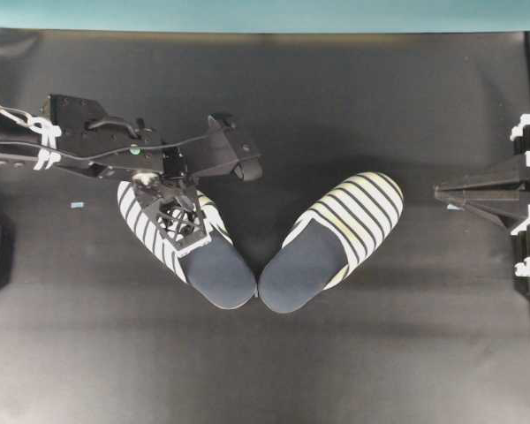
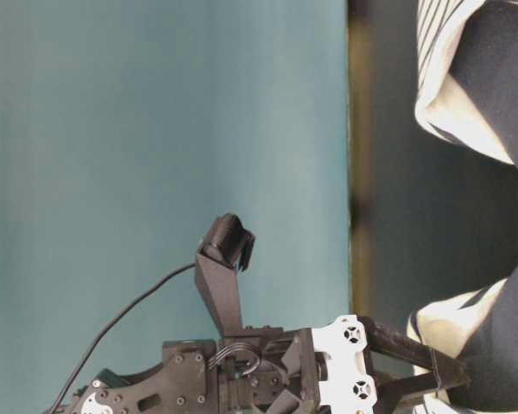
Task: Arrange the slippers with the left arm.
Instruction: 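Lower the left gripper and pinch the left slipper's striped upper, then rotate the held left slipper so its toe points straight down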
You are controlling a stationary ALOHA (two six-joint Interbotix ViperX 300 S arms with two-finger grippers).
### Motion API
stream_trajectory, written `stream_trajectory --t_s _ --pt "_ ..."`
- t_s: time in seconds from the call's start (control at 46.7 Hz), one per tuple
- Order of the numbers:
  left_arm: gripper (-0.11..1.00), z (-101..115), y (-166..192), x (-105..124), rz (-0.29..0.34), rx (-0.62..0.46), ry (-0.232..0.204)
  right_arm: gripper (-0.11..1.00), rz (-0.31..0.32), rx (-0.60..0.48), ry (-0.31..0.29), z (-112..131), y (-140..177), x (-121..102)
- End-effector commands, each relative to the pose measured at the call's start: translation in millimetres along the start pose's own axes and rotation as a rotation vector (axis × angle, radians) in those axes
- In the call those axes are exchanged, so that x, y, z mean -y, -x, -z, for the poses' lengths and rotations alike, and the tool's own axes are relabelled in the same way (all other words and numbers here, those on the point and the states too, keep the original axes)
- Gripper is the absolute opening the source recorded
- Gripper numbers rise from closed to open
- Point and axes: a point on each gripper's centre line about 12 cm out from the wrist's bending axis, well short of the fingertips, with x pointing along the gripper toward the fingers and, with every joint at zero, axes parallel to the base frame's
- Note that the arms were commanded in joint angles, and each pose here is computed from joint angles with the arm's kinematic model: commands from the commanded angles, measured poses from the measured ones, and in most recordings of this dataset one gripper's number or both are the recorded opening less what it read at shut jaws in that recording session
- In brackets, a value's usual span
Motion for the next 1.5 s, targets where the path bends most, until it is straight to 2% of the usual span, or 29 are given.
stream_trajectory --t_s 0.0,0.15,0.257,0.342,0.428,0.492,0.621,0.685,0.963,1.327,1.477 --pt "0.82 -3 2 0 0.007 0.03 -0.018 0.0 0.001 0.012 -0.008 -5 -1 0" --pt "0.73 -4 5 1 0.008 0.035 -0.038 0.0 0.005 0.011 -0.006 -4 -1 1" --pt "0.47 -3 11 3 0.006 0.032 -0.096 0.0 0.006 0.002 -0.008 0 -1 1" --pt "0.22 -5 23 4 0.013 0.062 -0.162 0.0 0.011 -0.001 -0.01 1 0 2" --pt "0.03 -10 39 4 0.011 0.107 -0.23 0.0 0.012 0.0 -0.01 1 0 2" --pt "0.01 -13 53 3 0.01 0.148 -0.283 0.0 0.014 -0.003 -0.01 2 -1 3" --pt "0.01 -18 85 2 0.007 0.235 -0.414 0.0 0.014 -0.001 -0.01 1 0 3" --pt "0.01 -20 91 2 0.005 0.26 -0.454 0.0 0.016 -0.003 -0.011 2 0 3" --pt "0.01 -40 83 -1 0.006 0.351 -0.452 0.0 0.02 -0.011 -0.012 5 0 4" --pt "0.01 -54 44 -1 0.006 0.33 -0.441 0.0 0.026 -0.02 -0.012 9 0 5" --pt "0.01 -56 34 1 0.013 0.333 -0.417 0.0 0.026 -0.026 -0.011 11 1 5"
